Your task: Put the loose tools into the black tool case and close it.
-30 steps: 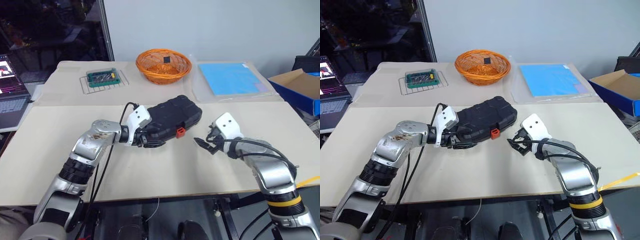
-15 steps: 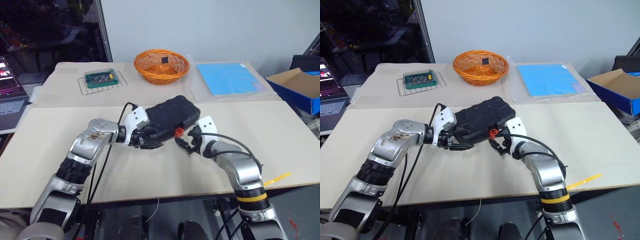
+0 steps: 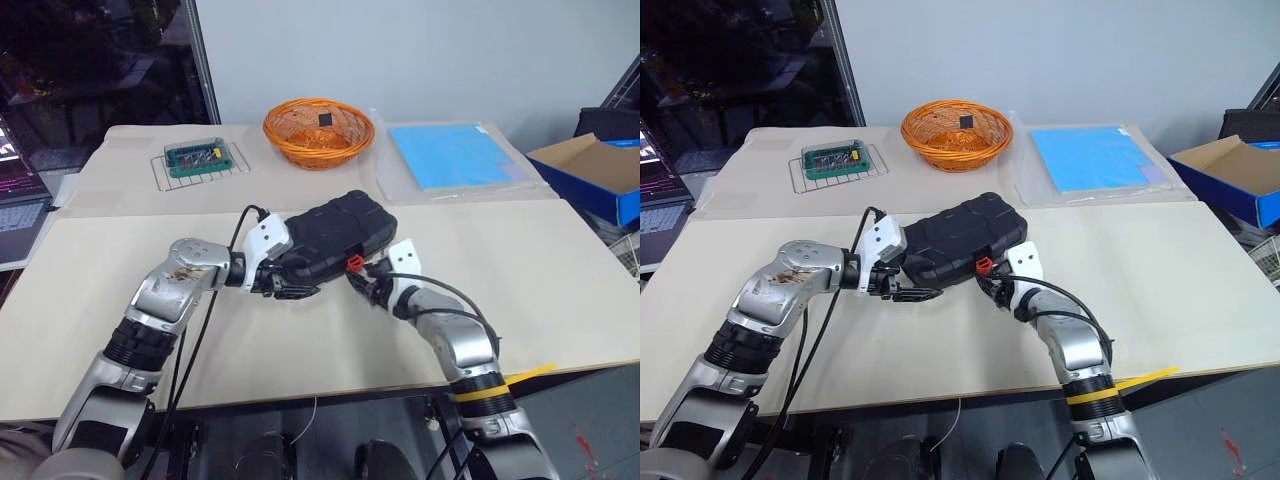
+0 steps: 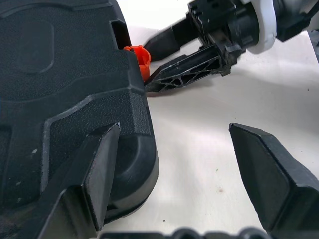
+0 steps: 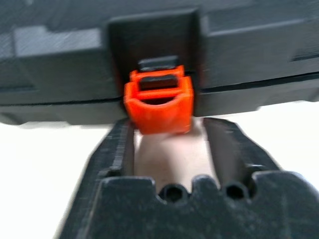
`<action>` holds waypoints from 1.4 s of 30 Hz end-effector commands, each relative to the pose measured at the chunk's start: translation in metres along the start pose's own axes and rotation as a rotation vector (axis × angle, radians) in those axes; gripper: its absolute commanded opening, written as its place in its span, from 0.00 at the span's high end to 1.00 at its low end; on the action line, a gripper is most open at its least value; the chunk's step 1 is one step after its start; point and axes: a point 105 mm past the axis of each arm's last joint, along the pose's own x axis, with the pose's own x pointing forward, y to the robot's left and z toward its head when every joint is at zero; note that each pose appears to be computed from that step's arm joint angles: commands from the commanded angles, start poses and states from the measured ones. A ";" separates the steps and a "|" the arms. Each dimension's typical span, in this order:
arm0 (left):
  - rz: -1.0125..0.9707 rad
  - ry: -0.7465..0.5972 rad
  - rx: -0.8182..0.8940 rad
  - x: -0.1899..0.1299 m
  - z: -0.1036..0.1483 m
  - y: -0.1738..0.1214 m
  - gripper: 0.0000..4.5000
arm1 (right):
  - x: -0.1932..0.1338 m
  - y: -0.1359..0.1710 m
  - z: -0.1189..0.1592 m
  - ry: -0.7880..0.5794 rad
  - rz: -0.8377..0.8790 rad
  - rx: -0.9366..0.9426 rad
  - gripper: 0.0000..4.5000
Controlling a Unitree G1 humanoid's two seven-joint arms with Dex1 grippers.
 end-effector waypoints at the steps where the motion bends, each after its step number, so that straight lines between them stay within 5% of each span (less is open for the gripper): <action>1: 0.006 0.069 -0.046 -0.001 -0.021 -0.001 0.17 | -0.002 -0.003 0.020 -0.065 0.002 -0.065 0.72; 10: 0.004 0.072 -0.054 0.003 -0.025 -0.003 0.17 | -0.020 0.007 0.038 -0.051 0.041 -0.228 0.74; 25: -0.009 0.064 -0.053 0.011 -0.026 -0.009 0.17 | 0.010 -0.002 0.044 -0.008 0.065 -0.042 0.74; 36: 0.002 0.057 -0.069 0.012 -0.027 -0.009 0.17 | -0.020 0.000 0.035 0.045 0.105 -0.054 0.74; 42: 0.002 0.054 -0.071 0.014 -0.026 -0.009 0.17 | -0.004 0.004 0.039 0.016 0.096 -0.061 0.74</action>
